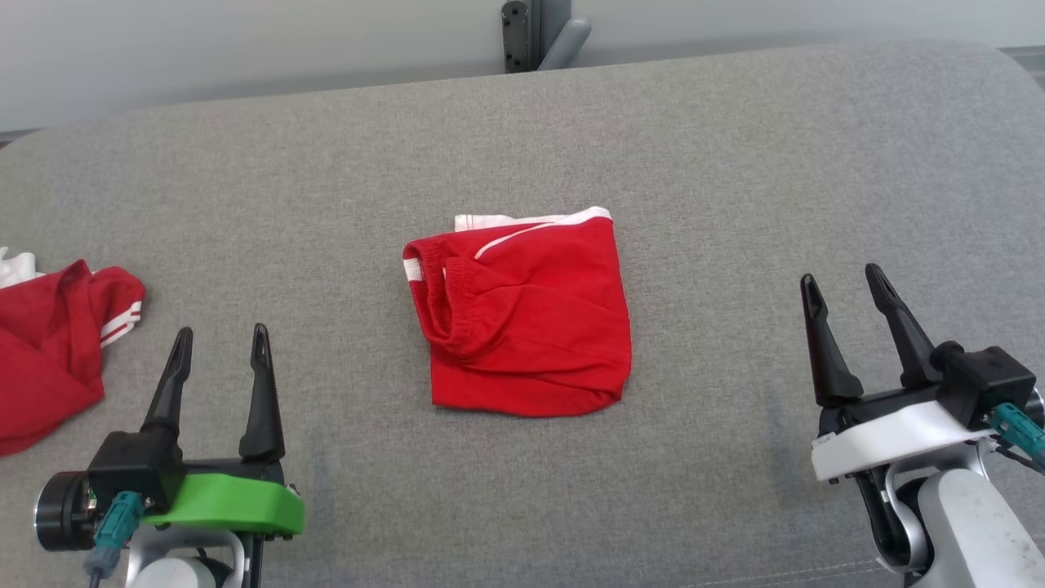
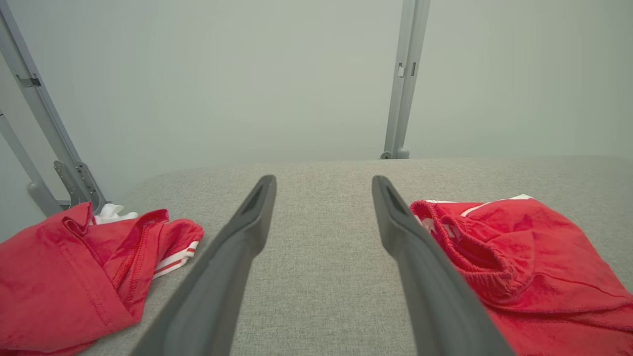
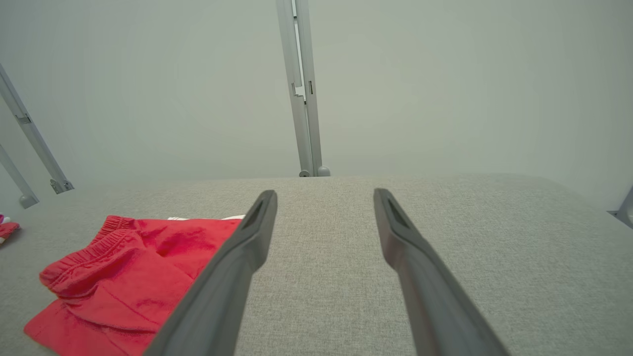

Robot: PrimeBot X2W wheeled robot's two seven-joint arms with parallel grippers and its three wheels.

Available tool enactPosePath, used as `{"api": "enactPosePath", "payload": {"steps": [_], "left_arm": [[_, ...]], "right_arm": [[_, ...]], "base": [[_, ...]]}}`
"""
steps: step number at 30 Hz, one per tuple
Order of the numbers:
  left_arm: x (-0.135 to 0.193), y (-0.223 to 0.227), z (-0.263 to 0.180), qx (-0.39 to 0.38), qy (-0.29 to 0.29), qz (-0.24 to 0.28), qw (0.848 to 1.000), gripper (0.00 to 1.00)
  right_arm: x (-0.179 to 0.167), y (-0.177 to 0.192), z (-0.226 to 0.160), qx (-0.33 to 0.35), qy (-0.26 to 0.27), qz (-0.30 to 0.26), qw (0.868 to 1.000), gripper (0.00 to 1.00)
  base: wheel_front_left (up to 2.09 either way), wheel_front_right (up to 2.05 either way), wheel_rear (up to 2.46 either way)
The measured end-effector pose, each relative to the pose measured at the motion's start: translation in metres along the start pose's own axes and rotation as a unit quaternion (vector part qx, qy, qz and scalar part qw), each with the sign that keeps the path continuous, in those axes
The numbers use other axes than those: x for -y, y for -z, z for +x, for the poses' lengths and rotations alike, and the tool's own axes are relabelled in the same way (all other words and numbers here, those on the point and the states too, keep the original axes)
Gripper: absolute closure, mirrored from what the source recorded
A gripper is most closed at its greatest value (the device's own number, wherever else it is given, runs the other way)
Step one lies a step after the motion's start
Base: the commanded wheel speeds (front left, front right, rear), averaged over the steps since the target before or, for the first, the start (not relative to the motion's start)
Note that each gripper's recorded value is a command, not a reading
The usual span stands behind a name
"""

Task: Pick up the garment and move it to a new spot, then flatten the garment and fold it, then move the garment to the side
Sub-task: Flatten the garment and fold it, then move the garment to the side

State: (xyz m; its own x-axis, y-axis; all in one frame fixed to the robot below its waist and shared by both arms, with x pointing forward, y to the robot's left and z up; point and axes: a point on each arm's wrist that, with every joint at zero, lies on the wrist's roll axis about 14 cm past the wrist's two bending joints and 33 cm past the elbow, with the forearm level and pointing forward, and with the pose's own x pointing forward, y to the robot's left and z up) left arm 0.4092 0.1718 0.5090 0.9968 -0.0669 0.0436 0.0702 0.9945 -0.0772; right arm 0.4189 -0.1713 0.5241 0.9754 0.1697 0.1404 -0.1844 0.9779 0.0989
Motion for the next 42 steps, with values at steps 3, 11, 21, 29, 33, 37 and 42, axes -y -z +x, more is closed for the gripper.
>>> {"api": "enactPosePath", "payload": {"steps": [3, 11, 21, 29, 33, 37, 42], "left_arm": [[0.0, -0.004, -0.01, 0.0, 0.0, 0.002, 1.0, 0.0], [0.005, -0.014, -0.032, 0.001, 0.003, 0.004, 1.0, 0.0], [0.01, -0.022, -0.038, 0.008, 0.009, 0.001, 1.0, 0.0], [0.01, -0.02, -0.038, 0.004, 0.007, 0.001, 1.0, 0.0], [0.01, -0.02, -0.037, 0.004, 0.006, 0.001, 1.0, 0.0], [0.009, -0.018, -0.036, 0.002, 0.005, 0.001, 1.0, 0.0], [0.008, -0.023, -0.031, 0.011, 0.006, 0.002, 1.0, 0.0]], "right_arm": [[0.0, -0.003, -0.009, 0.0, 0.001, -0.003, 1.0, 0.0], [-0.001, -0.013, -0.028, 0.001, 0.004, -0.009, 1.0, 0.0], [0.0, -0.023, -0.037, 0.007, 0.007, -0.013, 1.0, 0.0], [-0.001, -0.022, -0.035, 0.005, 0.005, -0.012, 1.0, 0.0], [-0.002, -0.021, -0.035, 0.003, 0.004, -0.012, 1.0, 0.0], [-0.002, -0.019, -0.033, 0.001, 0.005, -0.01, 1.0, 0.0], [0.001, -0.013, -0.03, -0.006, 0.006, -0.006, 1.0, 0.0]], "base": [[0.0, 0.0, 0.0], [0.0, 0.0, 0.0], [0.0, 0.0, 0.0], [0.0, 0.0, 0.0], [0.0, 0.0, 0.0], [0.0, 0.0, 0.0], [0.0, 0.0, 0.0]]}}
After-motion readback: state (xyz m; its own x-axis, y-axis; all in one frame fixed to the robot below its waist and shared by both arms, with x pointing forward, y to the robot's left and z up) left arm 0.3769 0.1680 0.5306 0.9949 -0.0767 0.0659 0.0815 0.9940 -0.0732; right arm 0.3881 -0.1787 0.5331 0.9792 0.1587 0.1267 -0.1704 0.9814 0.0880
